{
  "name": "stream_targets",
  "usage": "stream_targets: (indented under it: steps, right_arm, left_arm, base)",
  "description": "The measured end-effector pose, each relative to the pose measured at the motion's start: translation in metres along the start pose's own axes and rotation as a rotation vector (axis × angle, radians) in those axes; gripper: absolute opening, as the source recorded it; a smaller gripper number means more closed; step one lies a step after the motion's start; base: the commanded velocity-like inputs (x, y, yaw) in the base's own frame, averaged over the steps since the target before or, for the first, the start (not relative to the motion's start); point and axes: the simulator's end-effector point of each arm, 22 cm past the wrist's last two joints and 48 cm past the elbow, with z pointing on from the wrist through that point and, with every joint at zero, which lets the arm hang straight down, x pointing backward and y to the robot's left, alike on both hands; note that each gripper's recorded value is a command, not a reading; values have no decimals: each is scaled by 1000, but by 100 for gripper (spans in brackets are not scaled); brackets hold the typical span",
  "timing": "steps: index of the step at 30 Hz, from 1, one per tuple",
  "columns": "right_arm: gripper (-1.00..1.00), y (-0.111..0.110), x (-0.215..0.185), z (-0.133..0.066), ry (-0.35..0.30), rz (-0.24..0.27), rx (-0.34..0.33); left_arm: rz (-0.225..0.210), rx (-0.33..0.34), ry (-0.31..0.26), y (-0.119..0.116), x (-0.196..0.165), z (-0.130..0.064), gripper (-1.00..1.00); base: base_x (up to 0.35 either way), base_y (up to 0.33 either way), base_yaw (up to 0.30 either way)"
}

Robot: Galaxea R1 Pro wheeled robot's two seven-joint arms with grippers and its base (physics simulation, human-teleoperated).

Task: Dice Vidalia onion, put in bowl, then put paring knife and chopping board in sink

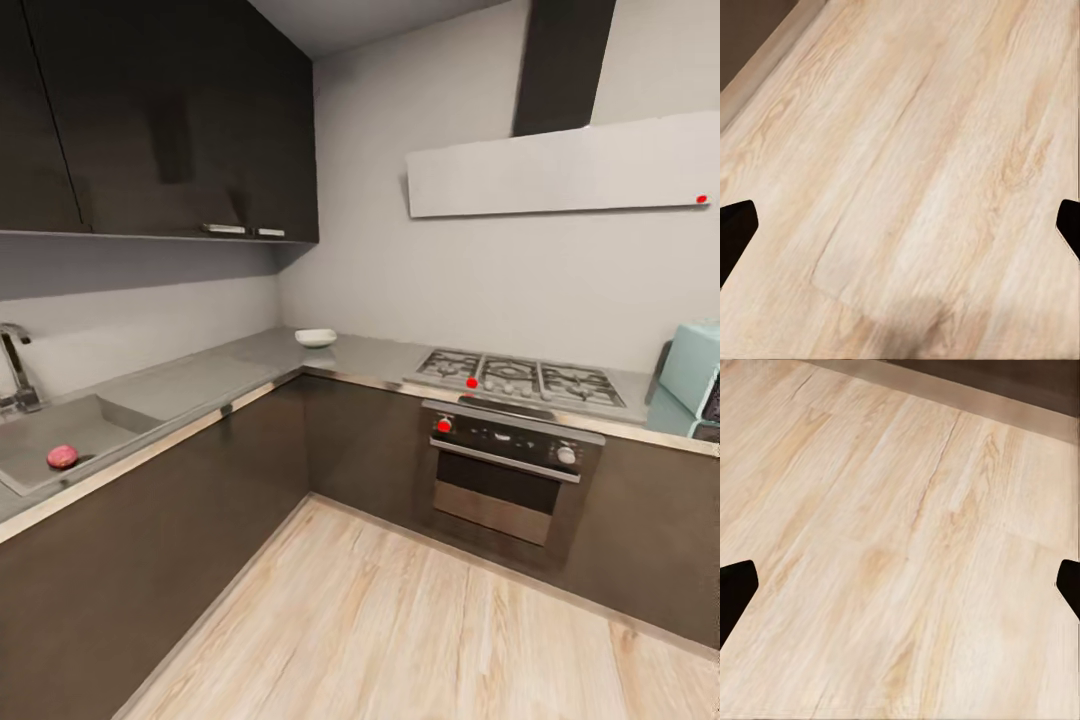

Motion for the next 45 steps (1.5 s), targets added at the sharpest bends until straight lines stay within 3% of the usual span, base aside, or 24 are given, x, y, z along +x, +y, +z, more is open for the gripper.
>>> stream_targets:
  steps: [8,28,45]
  right_arm:
    - [100,0,-2,0,-4,0,-1]
    - [100,0,-2,0,-5,0,-1]
    - [100,1,-8,0,-20,1,-1]
  left_arm:
    - [0,0,-4,0,-2,0,100]
    - [0,0,-5,0,-2,0,100]
    - [0,0,-20,0,-8,1,100]
  base:
    - [231,53,-66]
    - [204,210,-9]
    - [233,128,-177]
